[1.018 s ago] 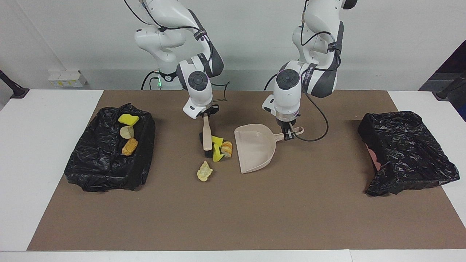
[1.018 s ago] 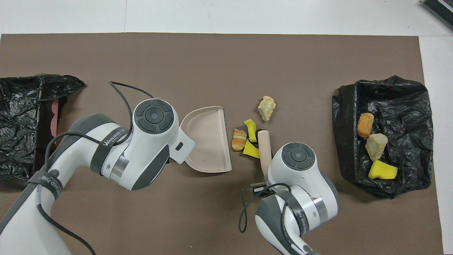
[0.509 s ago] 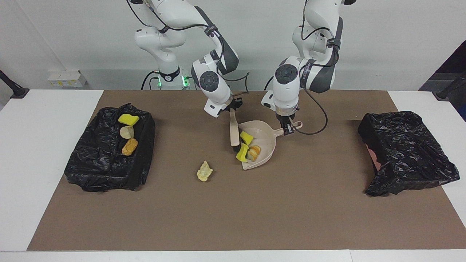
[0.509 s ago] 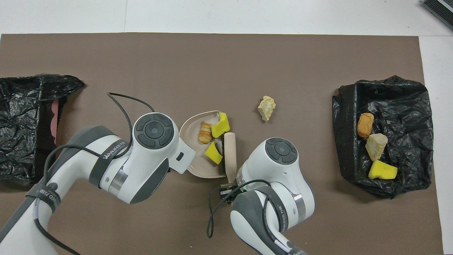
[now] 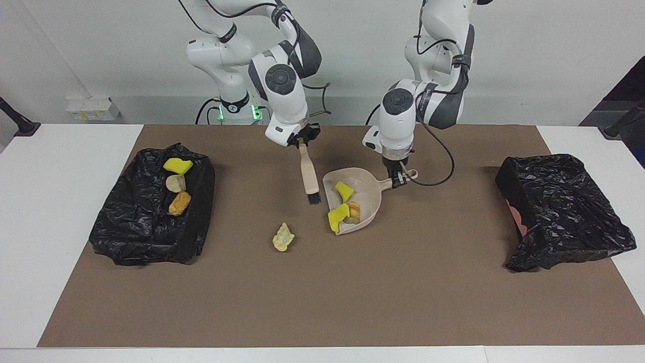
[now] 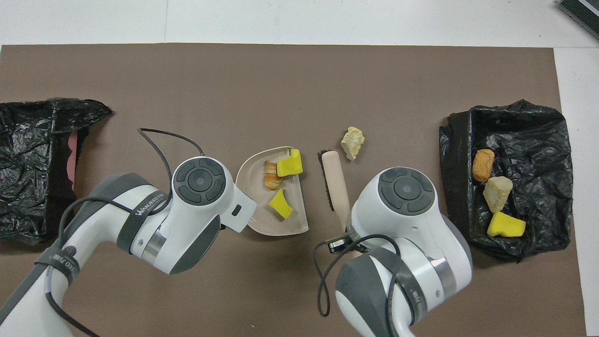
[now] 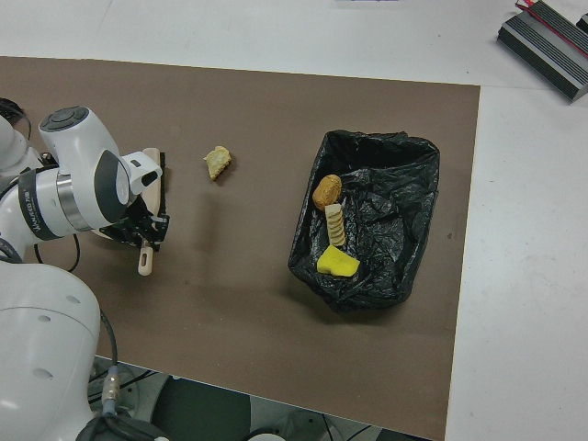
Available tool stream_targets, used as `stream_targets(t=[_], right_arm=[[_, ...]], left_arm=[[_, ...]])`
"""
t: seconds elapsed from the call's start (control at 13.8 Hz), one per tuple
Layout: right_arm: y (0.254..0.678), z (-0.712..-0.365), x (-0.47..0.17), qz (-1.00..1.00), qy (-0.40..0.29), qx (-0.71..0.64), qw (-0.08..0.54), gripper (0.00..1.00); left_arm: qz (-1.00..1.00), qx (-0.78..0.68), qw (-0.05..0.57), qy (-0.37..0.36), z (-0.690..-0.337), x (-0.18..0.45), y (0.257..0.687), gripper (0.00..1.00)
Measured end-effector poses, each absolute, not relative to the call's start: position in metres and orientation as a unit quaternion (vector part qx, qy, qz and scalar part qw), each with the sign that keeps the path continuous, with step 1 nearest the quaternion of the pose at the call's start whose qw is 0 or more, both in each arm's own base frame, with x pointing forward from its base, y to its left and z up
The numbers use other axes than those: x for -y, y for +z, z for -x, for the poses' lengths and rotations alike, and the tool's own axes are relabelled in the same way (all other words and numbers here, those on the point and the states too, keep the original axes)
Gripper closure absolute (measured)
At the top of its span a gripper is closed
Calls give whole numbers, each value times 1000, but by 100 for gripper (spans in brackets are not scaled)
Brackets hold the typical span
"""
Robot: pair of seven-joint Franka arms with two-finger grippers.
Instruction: Sweep and dump trash in bin
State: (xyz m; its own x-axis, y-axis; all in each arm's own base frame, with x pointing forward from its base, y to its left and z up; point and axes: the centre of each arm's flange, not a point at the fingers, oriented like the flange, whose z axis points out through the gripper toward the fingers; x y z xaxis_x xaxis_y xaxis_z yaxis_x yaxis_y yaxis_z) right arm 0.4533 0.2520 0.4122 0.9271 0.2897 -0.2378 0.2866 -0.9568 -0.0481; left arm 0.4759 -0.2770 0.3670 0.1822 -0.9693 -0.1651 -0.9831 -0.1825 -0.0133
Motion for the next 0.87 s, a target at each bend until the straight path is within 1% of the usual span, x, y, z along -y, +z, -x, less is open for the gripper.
stream_targets(t=[0.07,0.29,0.36,0.44,0.51,0.65,0.8,0.87], right_arm=[[409,-468,-232,979,114,165,-22,73],[391,-531,-174,969,102,199,-105,73],[377,-551,-167,963,104,210,-131,73],[362,-564,-167,958,108,220,-148,73],[347,-572,-169,954,115,229,-156,73],[328,-575,-177,951,128,235,-157,73],[318,-563,-190,950,154,231,-142,73],[317,-554,-202,950,172,230,-122,73]], left_arm=[[774,-628,59,60,-474,277,366,69],[783,-617,59,62,-471,276,366,69],[784,-615,59,64,-469,276,366,69],[785,-613,60,66,-468,276,366,69],[786,-611,60,72,-467,276,365,69],[790,-603,60,96,-461,273,365,69],[795,-593,63,110,-453,275,368,69],[799,-587,65,112,-449,279,370,69]])
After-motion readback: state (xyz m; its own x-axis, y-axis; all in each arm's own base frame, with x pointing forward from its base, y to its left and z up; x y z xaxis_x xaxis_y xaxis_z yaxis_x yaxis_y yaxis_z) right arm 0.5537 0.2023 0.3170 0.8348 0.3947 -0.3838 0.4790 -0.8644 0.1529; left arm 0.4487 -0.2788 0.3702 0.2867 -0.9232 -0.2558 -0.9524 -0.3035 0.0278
